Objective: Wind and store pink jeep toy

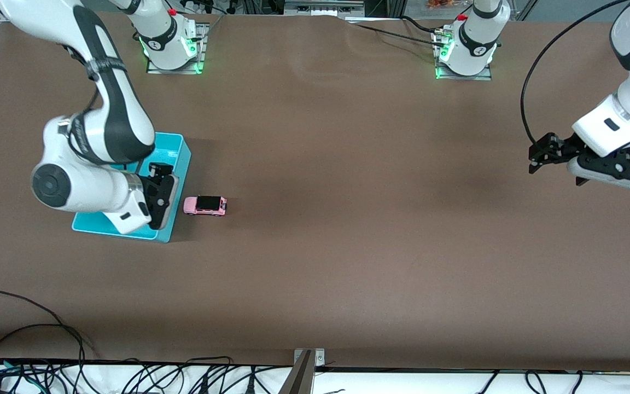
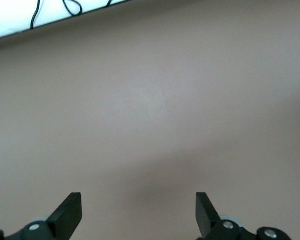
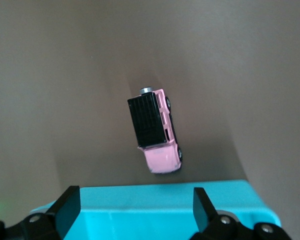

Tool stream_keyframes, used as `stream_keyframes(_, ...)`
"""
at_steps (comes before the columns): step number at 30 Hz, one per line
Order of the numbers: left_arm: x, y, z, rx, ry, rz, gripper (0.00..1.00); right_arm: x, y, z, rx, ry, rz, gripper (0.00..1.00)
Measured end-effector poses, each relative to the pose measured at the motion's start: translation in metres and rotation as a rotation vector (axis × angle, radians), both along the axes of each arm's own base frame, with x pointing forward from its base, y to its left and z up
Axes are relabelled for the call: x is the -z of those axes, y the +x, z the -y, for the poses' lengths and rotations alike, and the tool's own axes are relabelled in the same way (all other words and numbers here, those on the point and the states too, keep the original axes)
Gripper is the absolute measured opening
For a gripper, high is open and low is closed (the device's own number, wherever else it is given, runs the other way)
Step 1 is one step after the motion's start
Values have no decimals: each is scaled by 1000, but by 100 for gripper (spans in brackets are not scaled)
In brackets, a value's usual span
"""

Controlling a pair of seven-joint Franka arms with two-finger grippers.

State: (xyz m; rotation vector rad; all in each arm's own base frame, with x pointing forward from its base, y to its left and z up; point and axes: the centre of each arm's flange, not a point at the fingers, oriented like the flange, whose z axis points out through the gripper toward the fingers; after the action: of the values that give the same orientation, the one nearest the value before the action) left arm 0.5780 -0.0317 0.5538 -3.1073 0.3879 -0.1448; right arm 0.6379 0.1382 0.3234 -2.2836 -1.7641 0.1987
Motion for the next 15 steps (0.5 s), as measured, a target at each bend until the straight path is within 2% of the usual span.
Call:
stream_keyframes(3, -5, -8, 0, -39, -1, -23, 100, 15, 1, -8, -45, 10, 18, 100)
stream_keyframes(4, -8, -15, 0, -92, -1, -56, 100, 27, -3, -20, -72, 13, 33, 100)
stream_keyframes(7, -10, -17, -1, -115, -1, -69, 100, 31, -6, -26, -81, 14, 48, 100)
stream_keyframes(15, -22, -17, -10, -159, -2, -76, 100, 64, -19, -40, -115, 18, 125, 100)
